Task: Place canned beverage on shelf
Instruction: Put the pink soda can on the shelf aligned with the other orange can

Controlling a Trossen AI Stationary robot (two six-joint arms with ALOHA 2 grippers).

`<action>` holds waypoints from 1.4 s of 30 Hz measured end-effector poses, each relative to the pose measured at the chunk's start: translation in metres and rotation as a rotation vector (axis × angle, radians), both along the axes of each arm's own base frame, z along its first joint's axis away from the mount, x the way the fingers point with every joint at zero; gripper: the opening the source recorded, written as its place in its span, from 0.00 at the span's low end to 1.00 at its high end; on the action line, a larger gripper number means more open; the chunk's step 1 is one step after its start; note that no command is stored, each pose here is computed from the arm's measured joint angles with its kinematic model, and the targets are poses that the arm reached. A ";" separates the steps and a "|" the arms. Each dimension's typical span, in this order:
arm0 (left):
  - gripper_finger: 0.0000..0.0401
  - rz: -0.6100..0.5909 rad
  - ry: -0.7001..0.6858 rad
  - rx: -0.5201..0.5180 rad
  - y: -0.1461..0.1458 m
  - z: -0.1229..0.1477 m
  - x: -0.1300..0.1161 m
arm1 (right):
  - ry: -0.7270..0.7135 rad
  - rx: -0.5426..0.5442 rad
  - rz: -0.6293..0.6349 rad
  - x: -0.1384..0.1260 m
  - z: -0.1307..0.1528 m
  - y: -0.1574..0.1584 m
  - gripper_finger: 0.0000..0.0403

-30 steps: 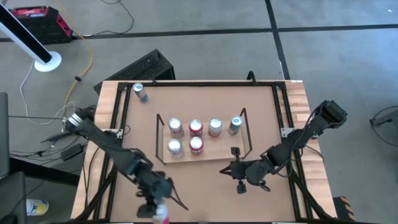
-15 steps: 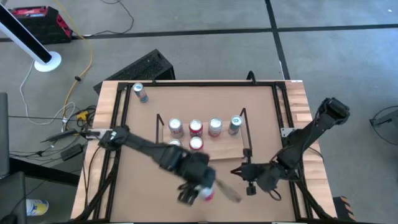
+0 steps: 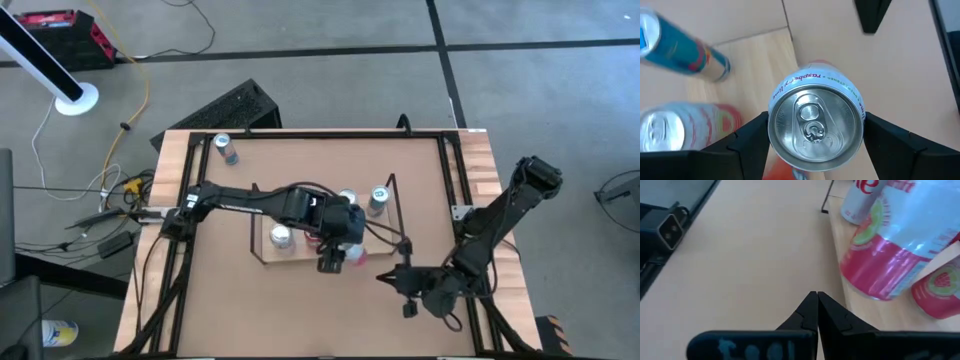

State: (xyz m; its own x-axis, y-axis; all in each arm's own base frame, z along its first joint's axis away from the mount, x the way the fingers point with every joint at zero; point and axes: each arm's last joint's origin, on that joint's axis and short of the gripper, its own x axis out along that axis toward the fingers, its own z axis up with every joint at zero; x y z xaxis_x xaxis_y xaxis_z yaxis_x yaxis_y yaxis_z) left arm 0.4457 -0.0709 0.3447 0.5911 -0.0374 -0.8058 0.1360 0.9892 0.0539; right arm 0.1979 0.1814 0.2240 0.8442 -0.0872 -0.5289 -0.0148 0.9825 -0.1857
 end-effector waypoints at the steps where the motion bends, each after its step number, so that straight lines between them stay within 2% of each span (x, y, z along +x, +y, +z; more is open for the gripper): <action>1: 0.64 0.005 -0.003 0.001 0.003 -0.003 0.003 | 0.000 0.000 -0.007 0.001 0.000 -0.001 0.07; 7: 0.64 0.065 0.059 0.011 0.017 -0.022 0.007 | 0.006 -0.026 -0.033 0.011 -0.001 -0.011 0.07; 13: 0.64 0.110 0.112 0.033 0.026 -0.030 0.005 | 0.025 0.018 -0.064 0.022 -0.001 -0.023 0.07; 20: 0.64 0.131 0.146 0.036 0.035 -0.043 0.006 | 0.025 0.021 -0.099 0.027 -0.001 -0.031 0.07; 42: 0.70 0.129 0.140 0.013 0.036 -0.046 0.007 | 0.035 0.032 -0.086 0.027 -0.001 -0.031 0.07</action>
